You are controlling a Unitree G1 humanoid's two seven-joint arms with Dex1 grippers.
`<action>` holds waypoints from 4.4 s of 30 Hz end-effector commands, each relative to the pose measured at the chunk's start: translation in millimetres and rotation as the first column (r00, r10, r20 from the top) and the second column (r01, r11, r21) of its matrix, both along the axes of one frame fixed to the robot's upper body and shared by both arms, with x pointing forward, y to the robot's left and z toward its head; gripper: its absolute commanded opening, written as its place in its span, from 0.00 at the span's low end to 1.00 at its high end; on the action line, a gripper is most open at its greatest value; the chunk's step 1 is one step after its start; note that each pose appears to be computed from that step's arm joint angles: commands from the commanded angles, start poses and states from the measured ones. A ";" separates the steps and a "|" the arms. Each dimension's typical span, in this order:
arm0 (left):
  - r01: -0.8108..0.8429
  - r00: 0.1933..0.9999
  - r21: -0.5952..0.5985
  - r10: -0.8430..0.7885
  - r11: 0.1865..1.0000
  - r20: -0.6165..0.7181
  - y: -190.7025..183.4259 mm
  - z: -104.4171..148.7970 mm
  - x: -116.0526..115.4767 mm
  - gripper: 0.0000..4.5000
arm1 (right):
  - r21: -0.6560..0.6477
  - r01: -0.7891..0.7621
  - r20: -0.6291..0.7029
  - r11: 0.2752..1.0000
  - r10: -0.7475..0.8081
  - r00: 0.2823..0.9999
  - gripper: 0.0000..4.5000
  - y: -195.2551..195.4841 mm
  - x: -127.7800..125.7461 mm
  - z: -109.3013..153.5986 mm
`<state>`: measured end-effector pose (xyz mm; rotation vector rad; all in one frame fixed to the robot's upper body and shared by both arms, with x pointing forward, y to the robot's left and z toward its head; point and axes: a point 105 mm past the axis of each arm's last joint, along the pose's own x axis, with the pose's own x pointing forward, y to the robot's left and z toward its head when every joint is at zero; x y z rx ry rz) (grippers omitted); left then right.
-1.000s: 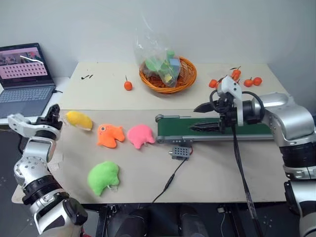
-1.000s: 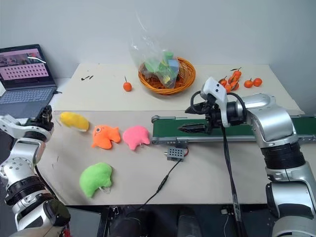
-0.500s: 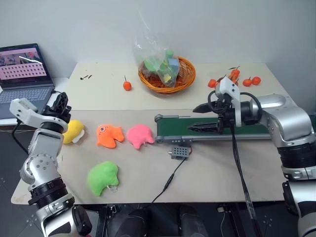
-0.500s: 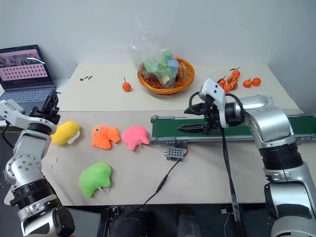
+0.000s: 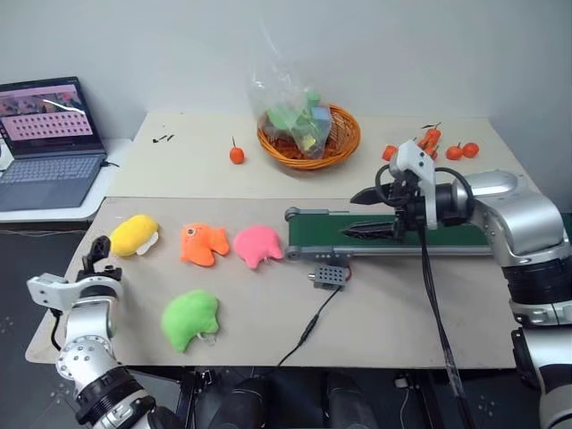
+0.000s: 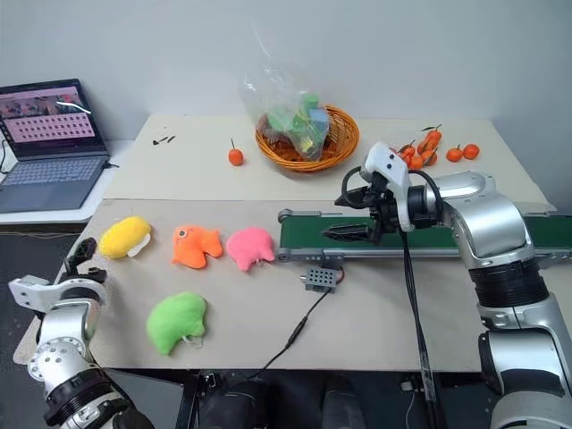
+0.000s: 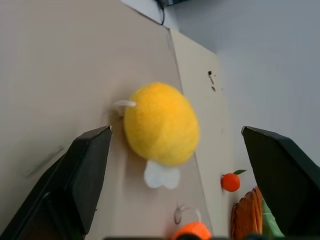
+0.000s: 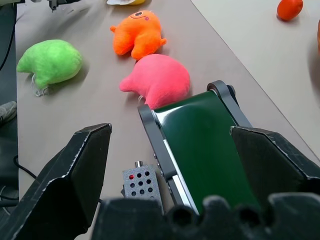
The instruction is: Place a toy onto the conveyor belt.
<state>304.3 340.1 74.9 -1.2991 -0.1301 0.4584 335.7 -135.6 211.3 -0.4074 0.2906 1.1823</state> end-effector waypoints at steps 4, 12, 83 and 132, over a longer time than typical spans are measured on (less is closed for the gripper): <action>0.009 0.999 -0.030 -0.008 1.000 0.053 0.8 -1.4 10.1 0.99 | -0.016 -0.021 0.065 1.000 0.021 0.998 1.00 -1.5 0.6 17.9; 0.040 0.997 -0.063 -0.035 0.997 0.072 5.4 -11.0 30.6 0.99 | -0.031 -0.014 0.078 0.999 0.016 0.997 1.00 -5.1 0.7 23.8; -0.634 0.759 0.046 -0.632 -0.772 -0.160 -289.4 75.8 56.7 0.01 | 0.034 0.153 0.083 0.988 -0.155 0.984 1.00 -20.6 -19.4 0.4; 0.230 0.319 0.923 -0.872 -0.308 -0.371 -218.0 143.6 13.1 0.99 | 0.023 0.079 0.190 0.997 -0.082 0.978 1.00 -13.3 -4.5 33.9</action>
